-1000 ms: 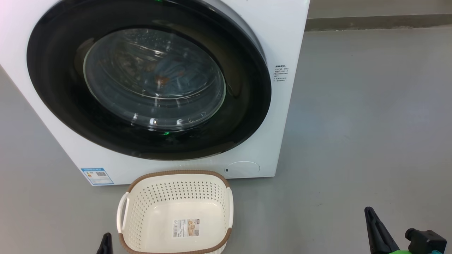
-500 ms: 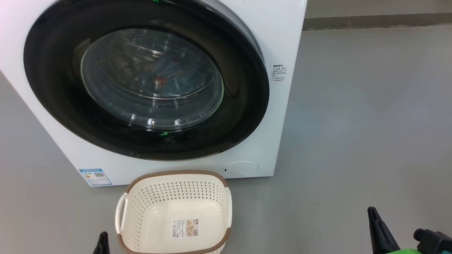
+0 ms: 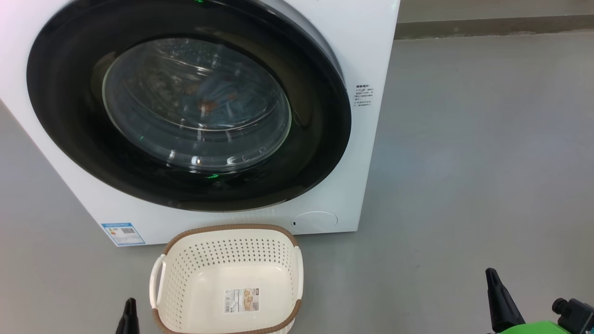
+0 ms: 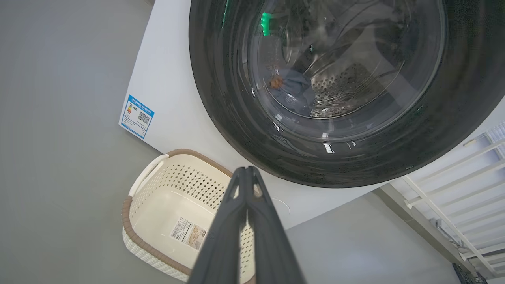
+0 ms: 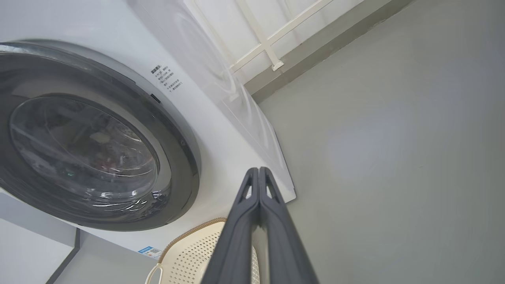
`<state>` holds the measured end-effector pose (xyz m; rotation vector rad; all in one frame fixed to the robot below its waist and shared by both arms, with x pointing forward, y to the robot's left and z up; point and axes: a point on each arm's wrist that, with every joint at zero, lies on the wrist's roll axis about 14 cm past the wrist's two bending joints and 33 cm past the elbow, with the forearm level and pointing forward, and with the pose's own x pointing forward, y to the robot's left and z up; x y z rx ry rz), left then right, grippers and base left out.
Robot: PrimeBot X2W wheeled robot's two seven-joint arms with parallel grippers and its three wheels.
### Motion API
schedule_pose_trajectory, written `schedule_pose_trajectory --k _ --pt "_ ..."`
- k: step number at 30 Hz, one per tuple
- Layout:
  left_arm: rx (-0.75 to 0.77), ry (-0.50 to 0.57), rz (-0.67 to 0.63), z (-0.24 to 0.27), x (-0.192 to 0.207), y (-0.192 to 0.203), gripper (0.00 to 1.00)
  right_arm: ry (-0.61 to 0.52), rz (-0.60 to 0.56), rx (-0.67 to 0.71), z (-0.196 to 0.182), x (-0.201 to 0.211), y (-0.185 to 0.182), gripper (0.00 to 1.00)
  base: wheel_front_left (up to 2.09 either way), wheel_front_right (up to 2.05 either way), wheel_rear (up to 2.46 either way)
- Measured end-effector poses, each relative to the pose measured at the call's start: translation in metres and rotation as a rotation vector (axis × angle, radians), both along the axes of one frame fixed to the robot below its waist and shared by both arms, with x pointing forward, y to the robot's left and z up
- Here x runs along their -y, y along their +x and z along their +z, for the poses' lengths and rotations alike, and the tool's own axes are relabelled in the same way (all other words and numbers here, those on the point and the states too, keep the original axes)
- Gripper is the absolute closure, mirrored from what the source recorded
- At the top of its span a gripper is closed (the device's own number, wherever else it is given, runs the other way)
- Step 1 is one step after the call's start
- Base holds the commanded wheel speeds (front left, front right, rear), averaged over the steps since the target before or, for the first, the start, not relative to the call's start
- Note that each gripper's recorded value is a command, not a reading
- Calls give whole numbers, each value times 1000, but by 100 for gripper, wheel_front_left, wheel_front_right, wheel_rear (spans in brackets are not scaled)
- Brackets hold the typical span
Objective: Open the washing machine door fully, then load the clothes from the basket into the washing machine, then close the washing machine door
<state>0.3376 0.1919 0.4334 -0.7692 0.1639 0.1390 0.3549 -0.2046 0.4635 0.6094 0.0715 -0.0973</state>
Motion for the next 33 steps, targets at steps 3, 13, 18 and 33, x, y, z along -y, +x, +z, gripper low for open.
schedule_pose_trajectory --k 3,13,18,33 --pt "8 -32 6 3 0 3 100 24 -2 4 2 0 2 100 0 0 0" --pt "3 -124 20 3 0 4 100 140 -20 -10 -2 2 1 100 0 0 0" --pt "3 -170 24 3 0 5 100 199 -30 -11 -2 3 1 100 0 0 0" --pt "29 -304 39 12 0 14 100 370 -47 -3 0 4 5 100 0 0 0"
